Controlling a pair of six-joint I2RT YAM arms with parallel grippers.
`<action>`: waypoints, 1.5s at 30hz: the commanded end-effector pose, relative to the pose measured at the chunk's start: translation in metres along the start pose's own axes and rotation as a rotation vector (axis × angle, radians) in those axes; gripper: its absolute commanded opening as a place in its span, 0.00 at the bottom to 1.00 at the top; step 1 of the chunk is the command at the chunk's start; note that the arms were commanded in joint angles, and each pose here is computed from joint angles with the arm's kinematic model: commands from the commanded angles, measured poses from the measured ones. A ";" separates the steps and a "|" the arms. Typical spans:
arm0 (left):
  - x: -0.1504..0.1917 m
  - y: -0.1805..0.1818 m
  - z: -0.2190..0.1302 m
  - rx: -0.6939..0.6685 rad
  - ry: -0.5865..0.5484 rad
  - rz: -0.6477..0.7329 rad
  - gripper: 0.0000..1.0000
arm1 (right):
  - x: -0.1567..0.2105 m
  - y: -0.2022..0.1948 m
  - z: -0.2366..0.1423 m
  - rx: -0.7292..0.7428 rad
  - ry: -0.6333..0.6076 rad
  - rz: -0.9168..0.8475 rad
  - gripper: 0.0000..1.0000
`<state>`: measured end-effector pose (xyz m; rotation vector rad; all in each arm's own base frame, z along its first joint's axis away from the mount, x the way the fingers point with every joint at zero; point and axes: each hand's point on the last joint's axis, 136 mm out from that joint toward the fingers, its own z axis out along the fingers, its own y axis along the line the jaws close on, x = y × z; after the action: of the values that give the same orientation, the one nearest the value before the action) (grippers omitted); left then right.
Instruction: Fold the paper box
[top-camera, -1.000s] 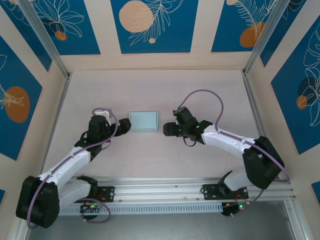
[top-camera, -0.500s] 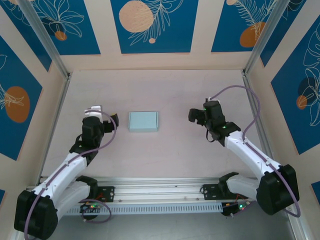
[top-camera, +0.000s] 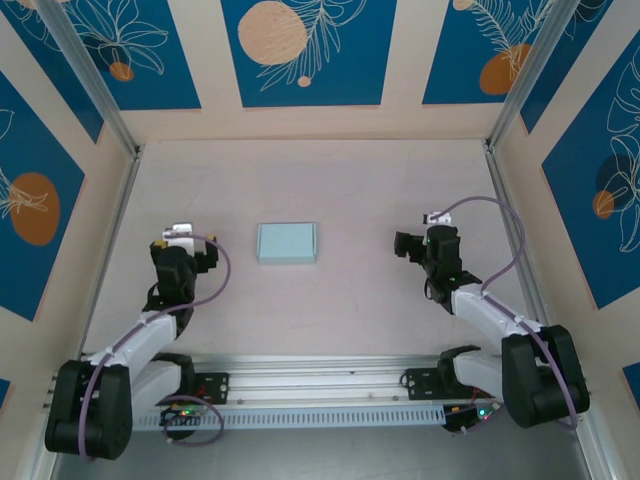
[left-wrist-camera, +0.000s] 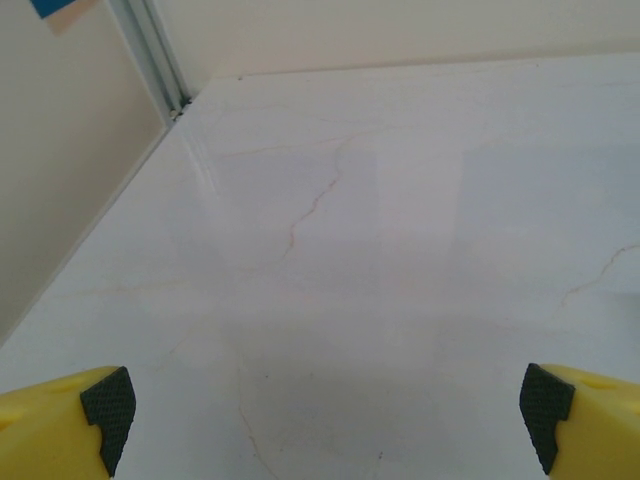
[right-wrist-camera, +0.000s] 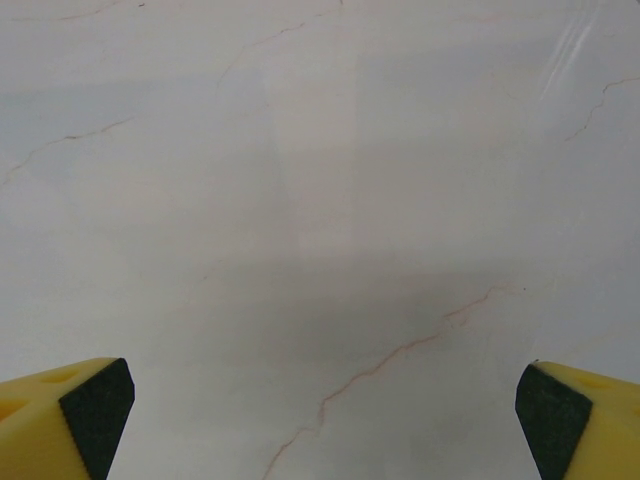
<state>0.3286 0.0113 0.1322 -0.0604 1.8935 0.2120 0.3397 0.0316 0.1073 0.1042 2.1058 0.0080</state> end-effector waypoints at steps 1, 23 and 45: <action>-0.015 -0.011 0.004 0.067 -0.087 0.030 1.00 | -0.026 0.003 0.003 -0.041 -0.116 -0.025 1.00; -0.004 -0.044 0.026 0.212 -0.096 0.064 1.00 | -0.030 0.005 0.017 -0.155 -0.206 -0.020 1.00; 0.018 -0.029 0.069 0.083 0.026 0.002 1.00 | -0.017 0.012 0.045 -0.319 -0.167 -0.038 1.00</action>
<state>0.3891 -0.0124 0.0844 0.0444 1.9455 0.1196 0.3775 0.0366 0.0863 -0.0916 1.9771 0.2326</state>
